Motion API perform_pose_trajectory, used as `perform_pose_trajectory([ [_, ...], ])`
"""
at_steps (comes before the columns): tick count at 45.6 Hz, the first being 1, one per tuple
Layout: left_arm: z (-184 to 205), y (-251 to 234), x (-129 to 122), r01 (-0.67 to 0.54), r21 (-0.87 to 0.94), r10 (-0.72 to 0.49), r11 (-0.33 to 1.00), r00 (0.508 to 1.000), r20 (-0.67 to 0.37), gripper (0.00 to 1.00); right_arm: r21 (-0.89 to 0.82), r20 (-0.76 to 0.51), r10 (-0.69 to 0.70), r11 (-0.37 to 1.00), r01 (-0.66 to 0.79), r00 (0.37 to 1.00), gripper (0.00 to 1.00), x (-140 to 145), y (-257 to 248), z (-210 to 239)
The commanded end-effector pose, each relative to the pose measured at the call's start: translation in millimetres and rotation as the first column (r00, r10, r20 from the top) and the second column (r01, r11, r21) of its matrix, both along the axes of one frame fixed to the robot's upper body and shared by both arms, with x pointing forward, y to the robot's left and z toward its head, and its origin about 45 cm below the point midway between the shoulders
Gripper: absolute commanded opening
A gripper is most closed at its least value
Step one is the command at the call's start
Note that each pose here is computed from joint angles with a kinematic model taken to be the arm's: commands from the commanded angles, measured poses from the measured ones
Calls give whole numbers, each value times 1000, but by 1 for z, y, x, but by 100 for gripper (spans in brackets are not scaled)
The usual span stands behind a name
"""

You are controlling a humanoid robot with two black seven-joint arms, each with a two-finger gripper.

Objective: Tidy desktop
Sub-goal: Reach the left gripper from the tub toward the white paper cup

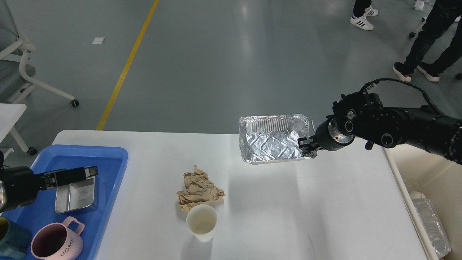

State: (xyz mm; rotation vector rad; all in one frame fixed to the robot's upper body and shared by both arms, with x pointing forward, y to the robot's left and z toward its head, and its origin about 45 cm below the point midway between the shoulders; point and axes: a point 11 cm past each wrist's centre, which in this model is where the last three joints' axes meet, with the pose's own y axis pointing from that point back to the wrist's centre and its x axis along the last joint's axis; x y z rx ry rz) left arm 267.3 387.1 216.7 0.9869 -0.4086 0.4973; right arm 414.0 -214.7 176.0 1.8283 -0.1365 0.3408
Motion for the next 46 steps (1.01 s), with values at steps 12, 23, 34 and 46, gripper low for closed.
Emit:
perform_pose_trajectory([
  [12,-33,-63,25,222,33,-222,975,975,4,97,5,1,11,1000,-11,1000,0,0,6,1],
  [23,-52,-110,25,366,42,-366,930,931,-11,97,11,4,17,1000,-17,1000,0,1,9,4],
  [34,-68,-135,24,526,126,-521,841,850,-73,96,17,16,39,999,-39,999,0,3,20,10],
  [46,-83,-177,26,592,92,-587,801,806,-74,94,19,24,44,999,-45,999,0,5,23,15],
])
